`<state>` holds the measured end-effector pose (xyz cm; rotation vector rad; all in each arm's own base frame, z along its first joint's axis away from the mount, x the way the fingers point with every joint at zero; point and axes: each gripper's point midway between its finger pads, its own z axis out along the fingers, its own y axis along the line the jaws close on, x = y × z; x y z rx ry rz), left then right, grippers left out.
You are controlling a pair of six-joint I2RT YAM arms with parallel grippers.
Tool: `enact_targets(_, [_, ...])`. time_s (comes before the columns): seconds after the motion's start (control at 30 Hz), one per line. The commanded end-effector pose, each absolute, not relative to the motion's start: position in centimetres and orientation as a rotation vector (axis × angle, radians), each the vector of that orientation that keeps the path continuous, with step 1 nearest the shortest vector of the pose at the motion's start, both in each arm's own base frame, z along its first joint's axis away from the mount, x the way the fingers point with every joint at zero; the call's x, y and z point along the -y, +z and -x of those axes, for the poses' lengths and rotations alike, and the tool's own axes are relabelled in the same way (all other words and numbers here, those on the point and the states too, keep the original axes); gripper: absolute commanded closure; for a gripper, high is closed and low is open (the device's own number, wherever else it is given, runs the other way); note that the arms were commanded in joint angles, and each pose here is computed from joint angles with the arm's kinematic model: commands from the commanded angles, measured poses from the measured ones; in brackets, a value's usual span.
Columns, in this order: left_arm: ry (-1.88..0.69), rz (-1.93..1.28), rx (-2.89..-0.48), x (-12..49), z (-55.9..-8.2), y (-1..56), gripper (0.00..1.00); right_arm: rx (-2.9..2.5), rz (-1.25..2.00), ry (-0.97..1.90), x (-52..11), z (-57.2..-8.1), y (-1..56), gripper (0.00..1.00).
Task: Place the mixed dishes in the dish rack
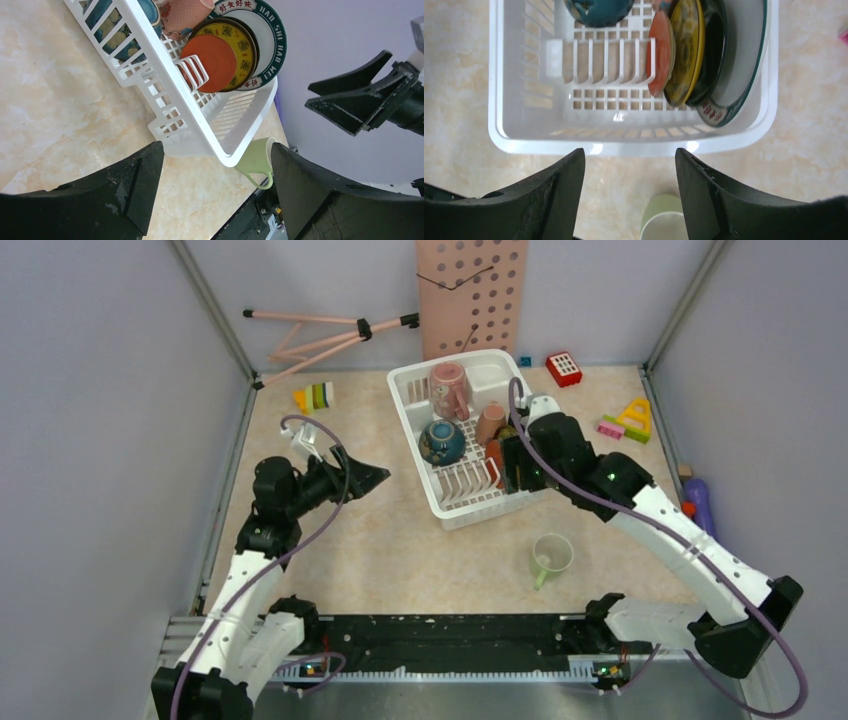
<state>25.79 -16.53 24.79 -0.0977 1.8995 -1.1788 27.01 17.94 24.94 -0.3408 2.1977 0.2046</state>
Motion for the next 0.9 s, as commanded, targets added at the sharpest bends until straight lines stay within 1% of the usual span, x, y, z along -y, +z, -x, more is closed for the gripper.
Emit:
enact_targets(0.0, [-1.203, 0.061, -1.880, 16.9, -25.5, 25.0, 0.17, -2.525, 0.303, 0.197, -15.7, -21.1, 20.1, 0.34])
enact_targets(0.13, [-1.216, 0.062, -1.875, 17.0, -25.5, 24.8, 0.17, -2.652, 0.236, 0.075, -13.0, -17.8, 18.1, 0.34])
enact_targets(0.27, [-1.238, 0.062, -1.871, 17.2, -25.4, 25.0, 0.17, -2.674, 0.203, 0.166, -13.1, -16.2, 16.6, 0.32])
enact_targets(0.4, [-1.239, 0.049, -1.870, 17.2, -25.1, 25.2, 0.17, -2.740, 0.196, 0.218, -13.8, -15.1, 14.0, 0.33])
enact_targets(0.5, [-1.218, 0.044, -1.874, 17.1, -25.0, 25.1, 0.17, -2.777, 0.185, 0.224, -13.8, -14.4, 12.0, 0.35])
enact_targets(0.7, [-1.214, 0.045, -1.884, 17.0, -25.0, 24.8, 0.17, -2.789, 0.171, 0.320, -15.2, -14.3, 9.6, 0.45])
enact_targets(0.8, [-1.218, 0.045, -1.888, 17.1, -25.0, 24.7, 0.17, -2.769, 0.171, 0.369, -15.9, -14.6, 9.2, 0.56])
enact_targets(0.83, [-1.217, 0.042, -1.889, 17.1, -24.9, 24.7, 0.16, -2.758, 0.171, 0.379, -16.1, -14.8, 9.2, 0.70])
enact_targets(0.87, [-1.218, 0.038, -1.890, 17.1, -24.9, 24.6, 0.16, -2.752, 0.168, 0.384, -16.2, -14.9, 9.2, 0.94])
